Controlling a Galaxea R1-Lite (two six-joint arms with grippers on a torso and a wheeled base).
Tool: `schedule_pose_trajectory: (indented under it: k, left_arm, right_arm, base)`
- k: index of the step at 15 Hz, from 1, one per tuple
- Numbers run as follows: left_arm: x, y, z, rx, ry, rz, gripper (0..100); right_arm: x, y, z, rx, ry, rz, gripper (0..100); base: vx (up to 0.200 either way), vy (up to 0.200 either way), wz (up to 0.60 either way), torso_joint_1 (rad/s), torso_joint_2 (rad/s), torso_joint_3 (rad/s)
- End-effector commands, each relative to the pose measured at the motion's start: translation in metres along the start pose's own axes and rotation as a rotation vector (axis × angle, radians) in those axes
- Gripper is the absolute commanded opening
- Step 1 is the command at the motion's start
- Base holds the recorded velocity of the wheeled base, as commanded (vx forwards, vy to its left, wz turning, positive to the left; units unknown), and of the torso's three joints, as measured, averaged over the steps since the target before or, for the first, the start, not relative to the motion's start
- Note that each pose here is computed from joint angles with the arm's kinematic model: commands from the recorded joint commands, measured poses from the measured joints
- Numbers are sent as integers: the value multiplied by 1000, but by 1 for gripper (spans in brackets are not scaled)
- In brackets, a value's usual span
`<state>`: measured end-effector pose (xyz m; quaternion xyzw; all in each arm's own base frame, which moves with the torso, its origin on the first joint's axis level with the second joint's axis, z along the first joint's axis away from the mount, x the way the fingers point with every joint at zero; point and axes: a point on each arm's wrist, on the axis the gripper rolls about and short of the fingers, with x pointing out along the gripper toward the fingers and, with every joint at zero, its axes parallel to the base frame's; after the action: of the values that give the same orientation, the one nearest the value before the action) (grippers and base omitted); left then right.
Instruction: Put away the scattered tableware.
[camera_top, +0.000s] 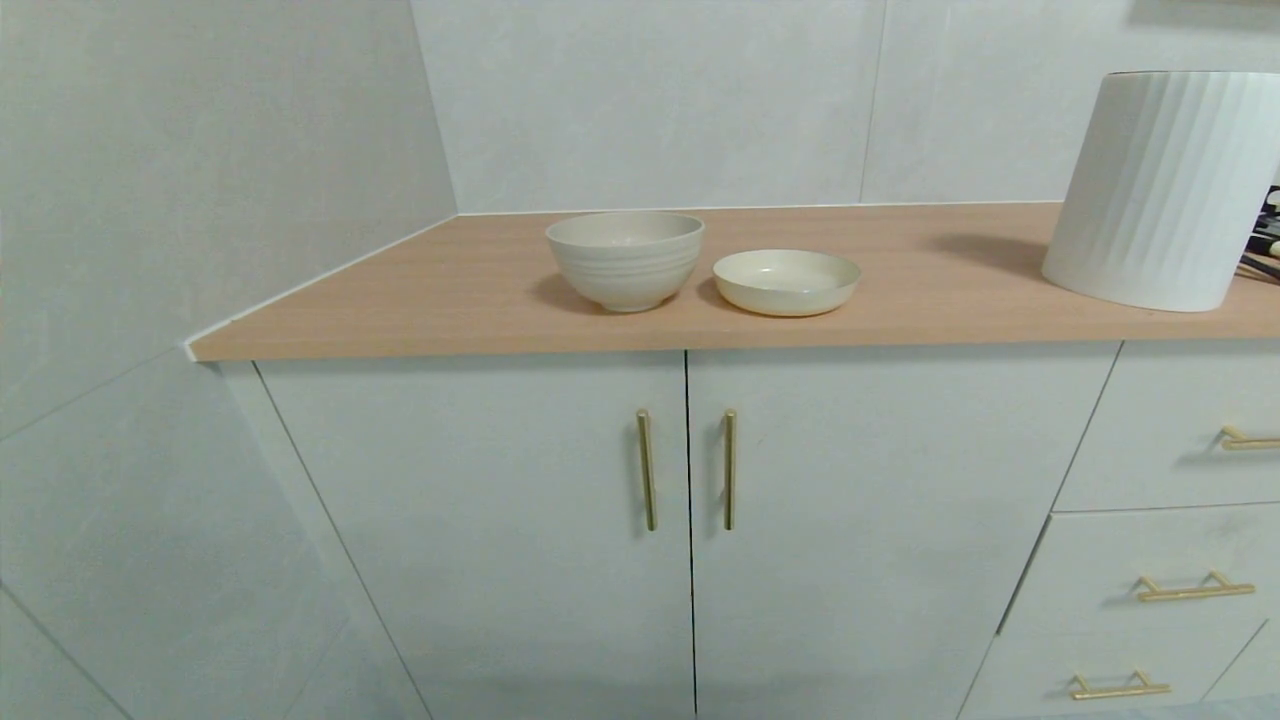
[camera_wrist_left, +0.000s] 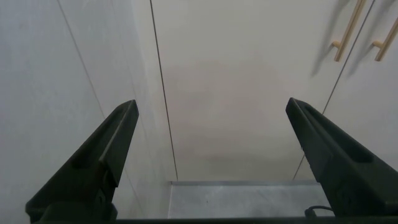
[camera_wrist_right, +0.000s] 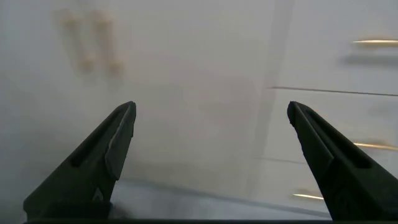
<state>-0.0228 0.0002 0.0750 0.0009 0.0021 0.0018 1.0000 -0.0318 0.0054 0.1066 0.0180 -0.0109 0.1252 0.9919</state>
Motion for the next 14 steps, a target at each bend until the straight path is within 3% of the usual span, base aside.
schedule_pose_trajectory:
  k: [1, 5, 6, 10, 14]
  left_arm:
    - [0, 0, 0, 0, 2, 1, 100]
    - [0, 0, 0, 0, 2, 1, 100]
    - [0, 0, 0, 0, 2, 1, 100]
    - [0, 0, 0, 1, 2, 1, 100]
    - [0, 0, 0, 1, 2, 1, 100]
  right_arm:
    - [18, -1, 20, 66, 175, 140, 100]
    - [72, -9, 63, 131, 388, 219, 100]
    - [103, -5, 80, 126, 461, 334, 100]
    - [187, 21, 94, 108, 514, 517, 100]
    - [233, 49, 75, 101, 523, 614, 100]
  base:
    - [0, 0, 0, 0, 0, 0]
    - [0, 0, 0, 0, 0, 0]
    - [0, 0, 0, 0, 0, 0]
    - [0, 0, 0, 0, 0, 0]
    - [0, 0, 0, 0, 0, 0]
